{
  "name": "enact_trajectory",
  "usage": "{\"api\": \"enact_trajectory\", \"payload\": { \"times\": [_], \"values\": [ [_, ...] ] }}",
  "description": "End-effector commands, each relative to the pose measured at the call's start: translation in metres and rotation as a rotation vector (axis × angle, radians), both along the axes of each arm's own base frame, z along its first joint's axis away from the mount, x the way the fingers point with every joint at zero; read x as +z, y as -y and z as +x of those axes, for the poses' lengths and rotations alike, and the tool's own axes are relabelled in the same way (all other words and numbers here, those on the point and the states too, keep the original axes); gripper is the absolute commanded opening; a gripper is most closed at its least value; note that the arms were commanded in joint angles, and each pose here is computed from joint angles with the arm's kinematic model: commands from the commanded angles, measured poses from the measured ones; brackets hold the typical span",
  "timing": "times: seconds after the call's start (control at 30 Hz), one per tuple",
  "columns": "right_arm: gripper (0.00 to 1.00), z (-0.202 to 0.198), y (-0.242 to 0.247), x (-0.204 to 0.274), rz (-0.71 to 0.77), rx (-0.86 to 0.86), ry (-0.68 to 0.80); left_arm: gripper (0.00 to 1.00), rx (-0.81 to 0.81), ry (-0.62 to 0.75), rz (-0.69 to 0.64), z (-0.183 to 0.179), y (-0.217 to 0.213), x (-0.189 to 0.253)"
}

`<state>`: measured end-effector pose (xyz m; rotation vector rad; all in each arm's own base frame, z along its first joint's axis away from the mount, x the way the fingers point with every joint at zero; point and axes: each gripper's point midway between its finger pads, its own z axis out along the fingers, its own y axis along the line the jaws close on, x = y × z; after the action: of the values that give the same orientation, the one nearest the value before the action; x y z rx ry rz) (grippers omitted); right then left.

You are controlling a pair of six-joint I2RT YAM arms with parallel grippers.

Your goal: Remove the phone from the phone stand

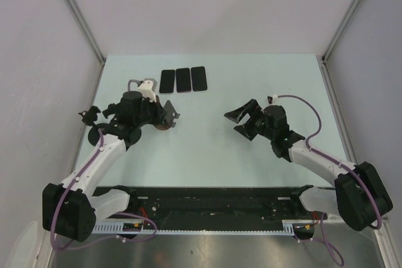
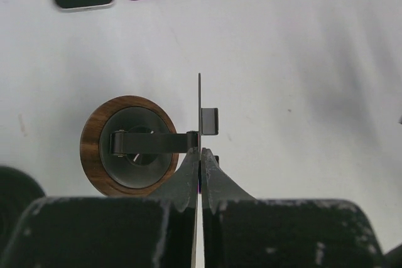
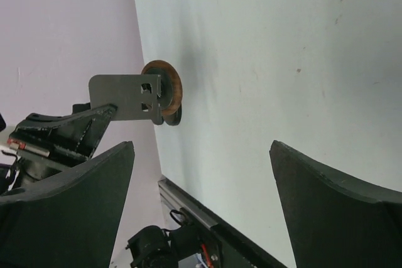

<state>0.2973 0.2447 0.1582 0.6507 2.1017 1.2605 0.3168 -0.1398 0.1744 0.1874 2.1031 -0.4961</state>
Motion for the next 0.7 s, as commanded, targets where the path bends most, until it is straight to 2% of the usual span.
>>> {"api": "enact_trajectory", "payload": {
  "times": [0.0, 0.1, 0.3, 0.43, 0.67],
  "values": [
    [0.95, 0.003, 0.024, 0.005, -0.103, -0.025, 0.047, 0.00, 0.075, -0.023, -0.028, 0.016, -0.031, -0.008],
    [0.95, 0.004, 0.036, 0.010, -0.117, -0.042, 0.065, 0.01, 0.138, -0.070, -0.051, 0.026, -0.051, -0.019],
    [0.96, 0.002, 0.049, 0.013, -0.147, -0.050, 0.077, 0.01, 0.152, -0.130, -0.107, 0.030, -0.060, -0.034],
    [0.96, 0.001, 0.053, 0.011, -0.157, -0.048, 0.076, 0.06, 0.154, -0.152, -0.118, 0.027, -0.059, -0.041],
    [0.96, 0.003, 0.058, 0.012, -0.162, -0.057, 0.084, 0.19, 0.161, -0.164, -0.136, 0.016, -0.058, -0.045]
  ]
}}
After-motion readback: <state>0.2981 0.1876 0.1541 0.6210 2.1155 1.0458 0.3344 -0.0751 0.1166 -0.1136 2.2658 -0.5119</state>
